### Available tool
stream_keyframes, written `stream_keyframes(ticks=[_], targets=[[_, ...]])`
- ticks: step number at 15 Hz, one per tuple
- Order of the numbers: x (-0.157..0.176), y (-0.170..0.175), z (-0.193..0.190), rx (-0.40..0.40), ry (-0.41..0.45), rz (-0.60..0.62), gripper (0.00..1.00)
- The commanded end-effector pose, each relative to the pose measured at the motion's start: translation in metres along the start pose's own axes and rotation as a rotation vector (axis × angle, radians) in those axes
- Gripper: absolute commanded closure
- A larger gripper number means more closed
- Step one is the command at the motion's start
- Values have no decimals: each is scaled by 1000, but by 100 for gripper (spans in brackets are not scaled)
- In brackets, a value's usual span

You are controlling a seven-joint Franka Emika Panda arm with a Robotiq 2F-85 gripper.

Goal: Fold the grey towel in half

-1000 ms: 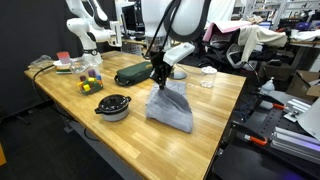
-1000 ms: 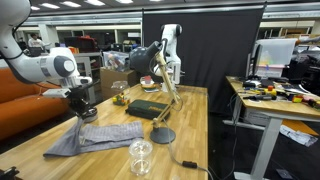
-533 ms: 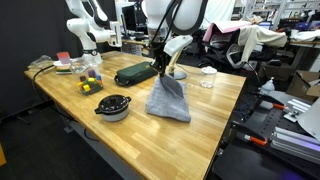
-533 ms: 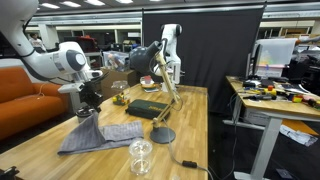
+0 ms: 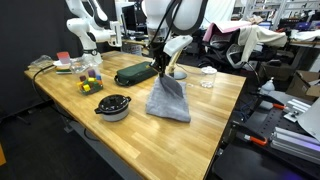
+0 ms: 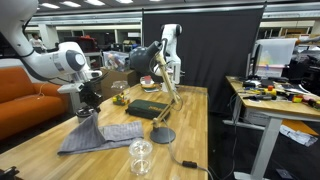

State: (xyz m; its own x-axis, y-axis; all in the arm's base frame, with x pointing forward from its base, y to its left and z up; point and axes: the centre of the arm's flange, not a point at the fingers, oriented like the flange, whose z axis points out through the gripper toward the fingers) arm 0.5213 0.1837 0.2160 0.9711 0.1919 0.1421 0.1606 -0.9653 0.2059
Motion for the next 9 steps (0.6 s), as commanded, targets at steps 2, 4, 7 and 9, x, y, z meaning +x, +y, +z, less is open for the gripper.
stream_keyframes(ticks=[2,4,7,9], targets=[[0,0,0,0,0,0,92],[0,0,0,0,0,0,98],[13,8,3,2,7,17,98],[26,19,1,-7,23,31,98]])
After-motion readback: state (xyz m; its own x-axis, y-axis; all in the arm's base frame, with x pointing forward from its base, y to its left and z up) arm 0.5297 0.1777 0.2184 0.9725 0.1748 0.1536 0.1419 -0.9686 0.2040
